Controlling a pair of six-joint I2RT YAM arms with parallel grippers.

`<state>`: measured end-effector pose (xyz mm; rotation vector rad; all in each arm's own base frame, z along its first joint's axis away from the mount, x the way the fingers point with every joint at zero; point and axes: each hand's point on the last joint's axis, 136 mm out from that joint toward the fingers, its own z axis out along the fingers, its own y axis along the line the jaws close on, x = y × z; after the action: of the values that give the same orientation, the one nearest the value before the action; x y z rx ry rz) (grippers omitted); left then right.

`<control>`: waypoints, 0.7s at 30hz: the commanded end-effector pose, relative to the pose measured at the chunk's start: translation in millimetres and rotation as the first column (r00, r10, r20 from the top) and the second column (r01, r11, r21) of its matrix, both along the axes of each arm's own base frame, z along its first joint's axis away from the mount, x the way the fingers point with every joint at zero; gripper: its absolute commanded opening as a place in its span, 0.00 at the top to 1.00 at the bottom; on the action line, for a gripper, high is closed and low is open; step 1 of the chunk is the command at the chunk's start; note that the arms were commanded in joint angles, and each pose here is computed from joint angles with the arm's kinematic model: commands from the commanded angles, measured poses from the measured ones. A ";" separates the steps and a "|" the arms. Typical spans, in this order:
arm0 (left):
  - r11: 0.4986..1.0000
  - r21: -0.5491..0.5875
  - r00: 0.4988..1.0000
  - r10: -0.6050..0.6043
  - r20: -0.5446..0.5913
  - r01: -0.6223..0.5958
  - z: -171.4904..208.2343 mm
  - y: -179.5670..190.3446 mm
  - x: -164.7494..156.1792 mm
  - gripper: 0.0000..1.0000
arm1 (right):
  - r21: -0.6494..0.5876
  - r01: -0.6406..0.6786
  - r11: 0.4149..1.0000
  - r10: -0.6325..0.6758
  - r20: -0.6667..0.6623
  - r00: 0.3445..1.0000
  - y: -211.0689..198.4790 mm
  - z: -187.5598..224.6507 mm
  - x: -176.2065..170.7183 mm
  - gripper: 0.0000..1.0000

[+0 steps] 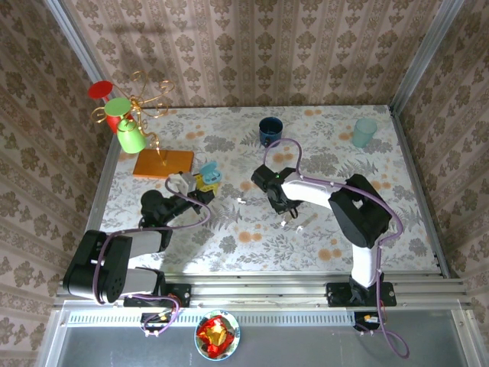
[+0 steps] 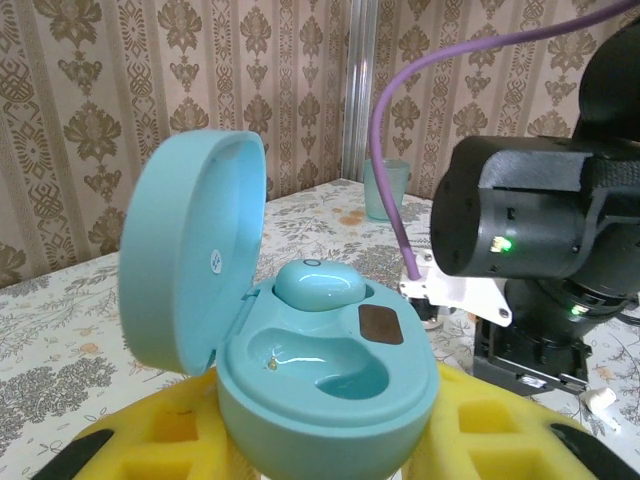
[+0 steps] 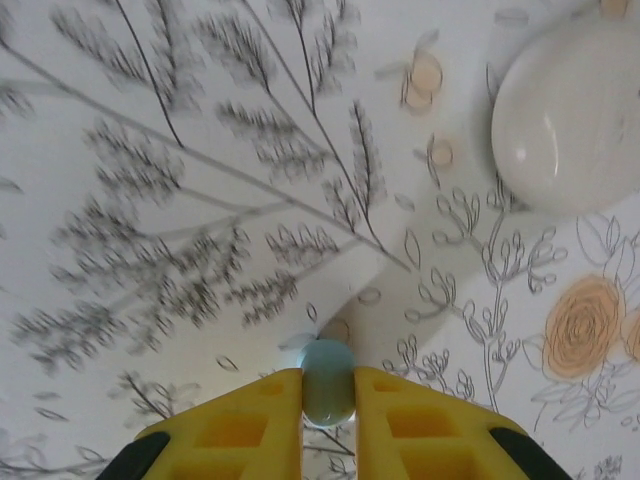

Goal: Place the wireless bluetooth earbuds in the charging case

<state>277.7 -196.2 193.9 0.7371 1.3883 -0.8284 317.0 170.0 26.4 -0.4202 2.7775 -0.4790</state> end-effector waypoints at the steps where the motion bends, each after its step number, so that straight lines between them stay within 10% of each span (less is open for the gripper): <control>1: 1.000 0.001 0.999 -0.030 0.030 0.030 5.0 -4.2 -3.2 0.68 | 0.004 0.036 0.999 -0.036 0.020 0.999 -5.6 2.1 -4.8 0.80; 21: 1.000 0.002 0.999 -0.018 0.038 0.018 5.9 -2.2 -3.0 0.68 | -0.229 -0.046 0.972 0.058 0.047 0.997 -0.7 14.6 -0.1 0.68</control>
<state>277.2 -196.8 193.1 0.7407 1.3896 -0.8322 315.0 175.9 31.6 -0.5053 2.7063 -0.6624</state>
